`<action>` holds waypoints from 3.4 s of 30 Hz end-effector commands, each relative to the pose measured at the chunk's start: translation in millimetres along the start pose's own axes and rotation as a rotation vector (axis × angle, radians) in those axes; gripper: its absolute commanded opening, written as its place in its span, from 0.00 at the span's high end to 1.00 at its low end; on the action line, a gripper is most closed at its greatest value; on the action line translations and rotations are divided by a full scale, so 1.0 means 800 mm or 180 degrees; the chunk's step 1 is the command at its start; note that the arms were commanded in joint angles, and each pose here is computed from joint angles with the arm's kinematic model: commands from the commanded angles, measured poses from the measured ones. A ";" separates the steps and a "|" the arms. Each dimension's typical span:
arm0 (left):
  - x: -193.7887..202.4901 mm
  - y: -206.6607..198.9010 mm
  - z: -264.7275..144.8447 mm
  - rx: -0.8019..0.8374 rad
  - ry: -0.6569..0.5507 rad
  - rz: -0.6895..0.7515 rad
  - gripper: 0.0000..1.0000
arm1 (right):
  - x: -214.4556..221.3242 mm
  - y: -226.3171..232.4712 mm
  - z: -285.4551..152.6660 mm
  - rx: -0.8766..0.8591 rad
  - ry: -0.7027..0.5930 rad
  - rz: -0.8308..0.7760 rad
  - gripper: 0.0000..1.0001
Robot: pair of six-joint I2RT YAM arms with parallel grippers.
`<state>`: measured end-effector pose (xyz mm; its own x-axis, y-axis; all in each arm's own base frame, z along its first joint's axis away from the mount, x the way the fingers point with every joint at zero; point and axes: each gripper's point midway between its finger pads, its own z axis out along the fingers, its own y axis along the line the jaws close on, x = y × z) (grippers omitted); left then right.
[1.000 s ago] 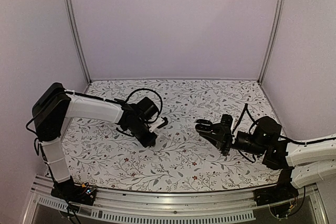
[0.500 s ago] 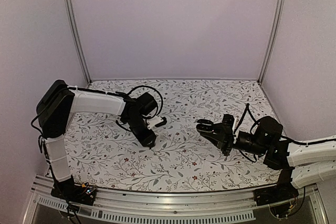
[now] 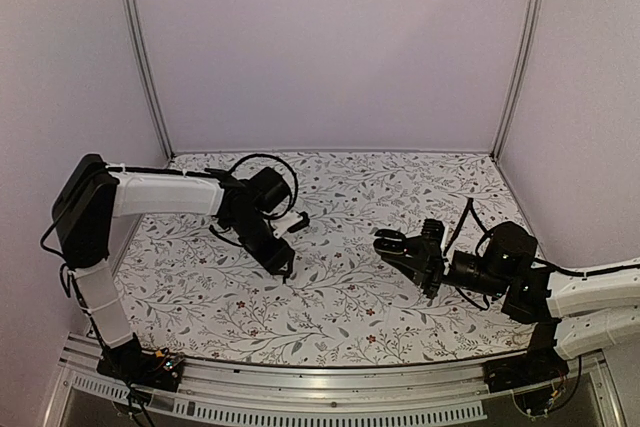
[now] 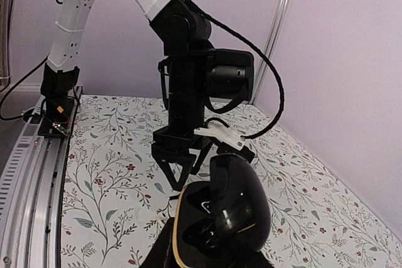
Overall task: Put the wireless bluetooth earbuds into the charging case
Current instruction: Pick up the right earbud from the center of the board.
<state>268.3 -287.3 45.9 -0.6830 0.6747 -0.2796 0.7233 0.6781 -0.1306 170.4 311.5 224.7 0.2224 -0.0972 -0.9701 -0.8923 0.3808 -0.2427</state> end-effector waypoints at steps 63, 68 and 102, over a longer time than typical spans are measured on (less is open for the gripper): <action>-0.008 -0.007 0.046 -0.0252 0.0783 0.0580 0.80 | 0.003 -0.015 -0.004 0.0153 0.0080 0.0088 1.00; 0.002 -0.005 0.053 -0.0265 0.0895 0.0570 0.80 | 0.005 -0.016 -0.005 0.0165 0.0091 0.0082 1.00; -0.061 0.025 -0.011 -0.0228 -0.0454 0.0233 0.92 | 0.027 -0.034 0.011 0.0272 0.0153 0.0418 1.00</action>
<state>289.8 -294.9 36.5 -0.6081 0.7536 -0.2495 0.7838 0.6198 -0.0382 193.0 306.6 198.3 0.0993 -0.1431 -0.9847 -0.8828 0.4440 -0.1535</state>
